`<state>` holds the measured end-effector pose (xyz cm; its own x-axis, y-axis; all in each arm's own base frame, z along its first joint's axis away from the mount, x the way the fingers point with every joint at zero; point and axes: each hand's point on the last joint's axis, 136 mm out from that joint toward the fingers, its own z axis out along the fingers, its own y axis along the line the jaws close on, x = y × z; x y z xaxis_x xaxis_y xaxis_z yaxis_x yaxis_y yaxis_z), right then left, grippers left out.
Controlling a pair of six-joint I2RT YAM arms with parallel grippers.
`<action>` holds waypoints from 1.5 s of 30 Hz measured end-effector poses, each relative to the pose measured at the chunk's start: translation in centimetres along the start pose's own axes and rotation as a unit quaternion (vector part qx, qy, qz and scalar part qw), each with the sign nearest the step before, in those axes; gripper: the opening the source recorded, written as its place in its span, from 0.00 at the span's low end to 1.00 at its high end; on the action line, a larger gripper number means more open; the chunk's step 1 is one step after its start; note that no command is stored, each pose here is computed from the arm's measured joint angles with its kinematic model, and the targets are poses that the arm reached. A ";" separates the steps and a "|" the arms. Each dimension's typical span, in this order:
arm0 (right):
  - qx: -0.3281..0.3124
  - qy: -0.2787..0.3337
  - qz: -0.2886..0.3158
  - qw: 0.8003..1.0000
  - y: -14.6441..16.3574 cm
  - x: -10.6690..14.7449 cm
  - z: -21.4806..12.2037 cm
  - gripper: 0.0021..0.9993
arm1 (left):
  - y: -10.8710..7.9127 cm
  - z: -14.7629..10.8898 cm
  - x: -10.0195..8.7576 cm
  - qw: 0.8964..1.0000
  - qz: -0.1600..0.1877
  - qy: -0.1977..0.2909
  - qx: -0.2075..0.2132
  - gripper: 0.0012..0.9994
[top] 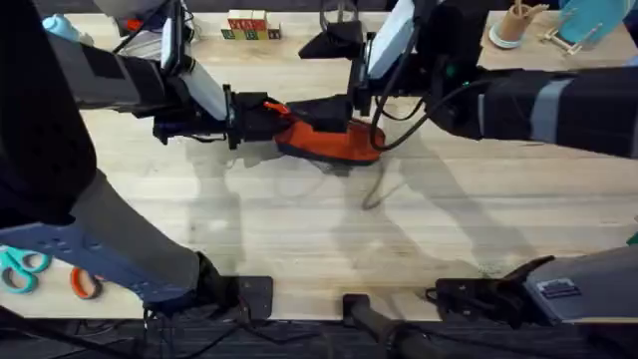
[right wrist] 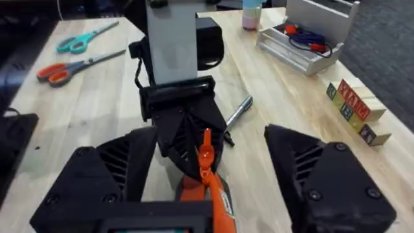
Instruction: Unzip the bag, pick up the pens from the table one at a time and place them inside, then zip the bag closed.
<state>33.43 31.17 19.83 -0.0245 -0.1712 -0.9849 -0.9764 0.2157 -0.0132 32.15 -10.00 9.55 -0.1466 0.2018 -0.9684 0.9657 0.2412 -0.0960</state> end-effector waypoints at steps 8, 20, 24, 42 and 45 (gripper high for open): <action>0.006 0.033 0.059 0.998 0.1 1.0 -1.3 1.00 | 0.0 0.0 0.0 1.000 0.001 0.000 0.000 0.10; 0.044 0.030 0.069 0.996 -1.0 -1.4 -5.1 1.00 | 0.0 0.0 0.3 1.000 0.002 0.008 -0.001 0.99; 0.056 0.027 0.068 0.996 -1.3 -2.1 -6.1 1.00 | 0.3 0.0 0.3 1.000 0.010 0.010 -0.003 0.99; 0.118 0.048 0.111 0.986 -1.9 -2.8 -11.2 1.00 | 0.0 -3.3 -1.1 0.998 -0.029 0.041 -0.043 0.99; 0.126 0.054 0.121 0.983 -1.9 -2.5 -11.7 1.00 | -0.7 -4.3 -2.5 0.996 -0.028 0.067 -0.052 0.99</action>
<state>32.83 19.92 24.33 -0.2858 -0.1835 -0.9406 -0.8551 0.4919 0.1638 30.89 -6.59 12.99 -0.2332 0.3077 -0.9225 0.9288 0.3513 -0.1176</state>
